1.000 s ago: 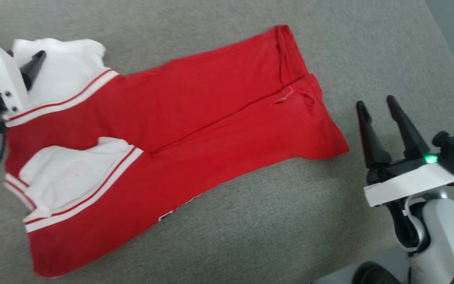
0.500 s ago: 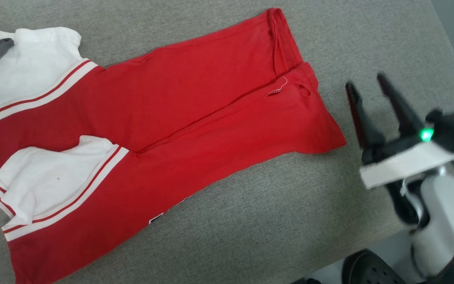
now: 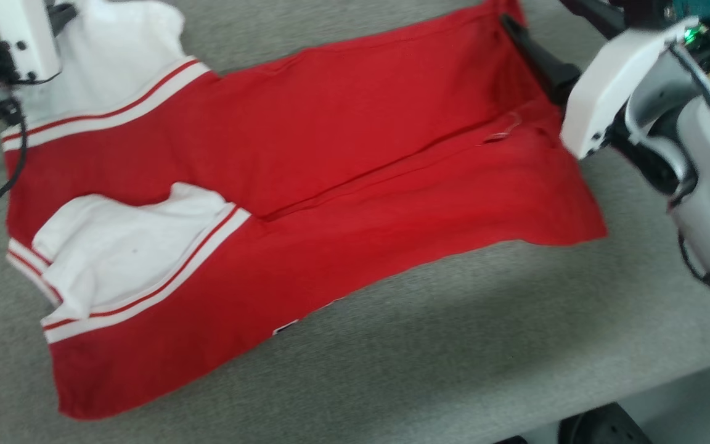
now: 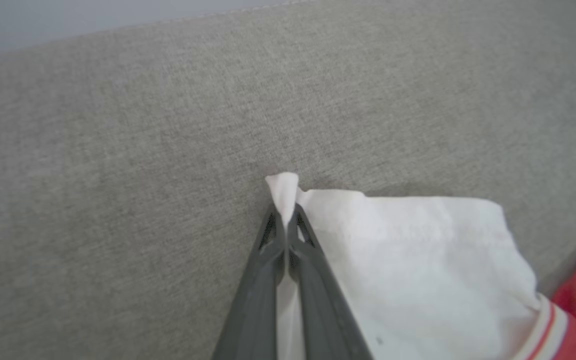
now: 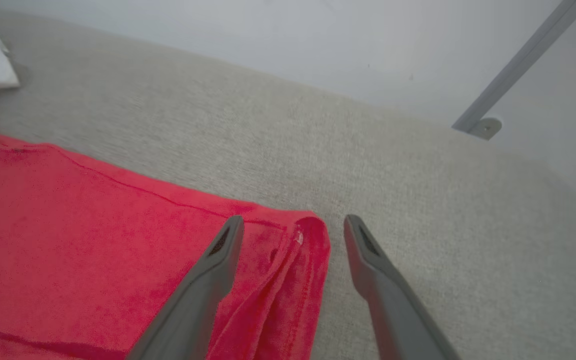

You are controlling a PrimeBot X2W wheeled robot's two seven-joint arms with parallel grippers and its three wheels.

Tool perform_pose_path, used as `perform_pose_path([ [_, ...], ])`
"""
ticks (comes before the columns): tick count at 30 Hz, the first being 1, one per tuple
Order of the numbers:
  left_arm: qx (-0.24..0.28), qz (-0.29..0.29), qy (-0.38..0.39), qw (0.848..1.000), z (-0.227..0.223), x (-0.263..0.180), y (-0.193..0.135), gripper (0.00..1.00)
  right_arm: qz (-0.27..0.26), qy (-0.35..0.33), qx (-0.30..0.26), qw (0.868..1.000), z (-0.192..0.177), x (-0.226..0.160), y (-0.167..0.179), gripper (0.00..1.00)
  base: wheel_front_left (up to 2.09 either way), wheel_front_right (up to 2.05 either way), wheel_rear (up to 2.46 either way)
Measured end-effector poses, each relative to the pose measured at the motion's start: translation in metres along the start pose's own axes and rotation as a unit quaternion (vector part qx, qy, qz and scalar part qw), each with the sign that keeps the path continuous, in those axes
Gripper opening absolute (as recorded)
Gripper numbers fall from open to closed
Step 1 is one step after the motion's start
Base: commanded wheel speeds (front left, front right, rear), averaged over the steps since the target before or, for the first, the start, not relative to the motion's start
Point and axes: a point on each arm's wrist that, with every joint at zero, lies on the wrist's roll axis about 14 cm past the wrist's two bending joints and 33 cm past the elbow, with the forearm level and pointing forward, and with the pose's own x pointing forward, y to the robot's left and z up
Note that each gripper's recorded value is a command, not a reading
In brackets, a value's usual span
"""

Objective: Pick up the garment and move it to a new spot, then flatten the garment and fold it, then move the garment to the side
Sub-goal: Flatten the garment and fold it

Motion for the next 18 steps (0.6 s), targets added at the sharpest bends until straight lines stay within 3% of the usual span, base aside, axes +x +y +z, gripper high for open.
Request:
perform_pose_path([
  [6, -0.003, -0.006, -0.01, 1.0, -0.005, 0.001, 0.005, 0.0, 0.005, 0.136, 0.02, 0.99, -0.042, 0.029, -0.004, 1.0, 0.0, 0.0, 0.0],
  [11, -0.013, -0.013, -0.018, 1.0, -0.007, 0.003, 0.006, 0.0, 0.014, 0.181, 0.032, 0.983, -0.052, 0.043, 0.001, 1.0, 0.0, 0.0, 0.0],
  [12, -0.013, -0.013, -0.019, 1.0, -0.007, 0.004, 0.006, 0.0, 0.014, 0.185, 0.031, 0.982, -0.052, 0.045, 0.001, 0.84, 0.0, 0.0, 0.0],
  [13, -0.012, -0.014, -0.022, 1.0, -0.006, 0.004, 0.006, 0.0, 0.015, 0.184, 0.035, 0.982, -0.051, 0.047, 0.001, 0.23, 0.0, 0.0, 0.0],
  [14, -0.012, -0.015, -0.026, 0.999, -0.006, 0.004, 0.005, 0.0, 0.015, 0.183, 0.039, 0.982, -0.05, 0.048, 0.001, 0.0, 0.0, 0.0, 0.0],
  [18, -0.013, -0.021, -0.048, 0.999, 0.0, -0.003, -0.003, 0.0, 0.021, 0.172, 0.028, 0.985, -0.044, 0.046, 0.006, 0.0, 0.0, 0.0, 0.0],
])
